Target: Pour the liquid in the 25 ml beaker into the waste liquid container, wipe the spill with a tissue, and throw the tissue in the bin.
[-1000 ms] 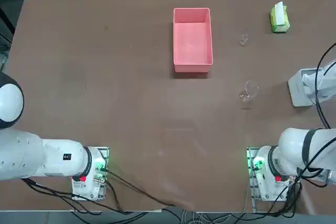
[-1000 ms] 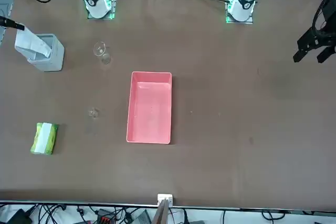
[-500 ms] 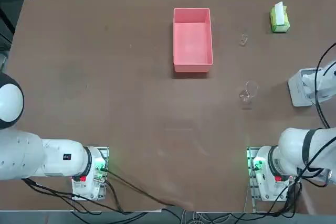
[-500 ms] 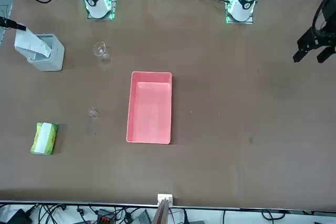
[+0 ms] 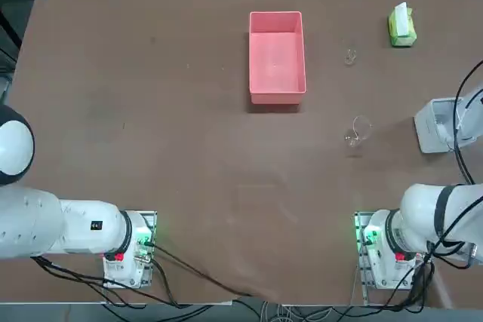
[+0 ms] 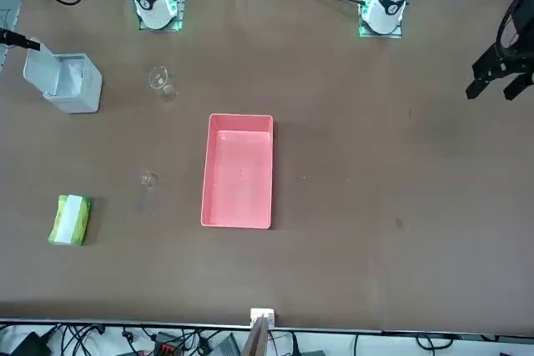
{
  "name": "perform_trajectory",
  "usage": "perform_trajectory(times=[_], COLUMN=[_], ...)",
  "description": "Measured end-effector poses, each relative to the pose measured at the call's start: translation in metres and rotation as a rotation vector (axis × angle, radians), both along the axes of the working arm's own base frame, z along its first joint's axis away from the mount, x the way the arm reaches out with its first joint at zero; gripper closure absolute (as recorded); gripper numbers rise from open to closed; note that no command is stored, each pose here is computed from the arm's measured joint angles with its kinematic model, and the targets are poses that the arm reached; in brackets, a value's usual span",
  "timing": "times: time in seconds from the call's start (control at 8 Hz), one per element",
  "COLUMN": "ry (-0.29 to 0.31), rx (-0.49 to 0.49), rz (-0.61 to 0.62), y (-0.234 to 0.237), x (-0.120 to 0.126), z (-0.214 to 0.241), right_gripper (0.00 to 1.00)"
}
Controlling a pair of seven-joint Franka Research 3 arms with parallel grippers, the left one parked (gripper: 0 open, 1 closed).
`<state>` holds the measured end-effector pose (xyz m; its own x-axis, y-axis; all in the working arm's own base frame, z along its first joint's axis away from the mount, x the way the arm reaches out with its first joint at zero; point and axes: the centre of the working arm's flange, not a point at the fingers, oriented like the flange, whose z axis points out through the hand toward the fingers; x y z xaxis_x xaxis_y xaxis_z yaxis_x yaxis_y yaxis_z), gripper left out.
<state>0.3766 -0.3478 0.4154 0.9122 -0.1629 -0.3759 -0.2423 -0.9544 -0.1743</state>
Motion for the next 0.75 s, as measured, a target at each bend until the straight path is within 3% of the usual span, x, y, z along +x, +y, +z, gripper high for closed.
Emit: perform_trajectory(times=[0.25, 0.38, 0.5, 0.62, 0.75], ry=[-0.016, -0.029, -0.046, -0.071, -0.108], rx=[-0.014, -0.023, -0.035, -0.052, -0.076], rz=[0.023, 0.051, 0.086, 0.13, 0.187], y=[0.005, 0.013, 0.024, 0.038, 0.059], x=[0.011, 0.022, 0.037, 0.055, 0.079], z=[0.009, 0.016, 0.025, 0.037, 0.056], right_gripper=[0.42, 0.29, 0.09, 0.0, 0.0])
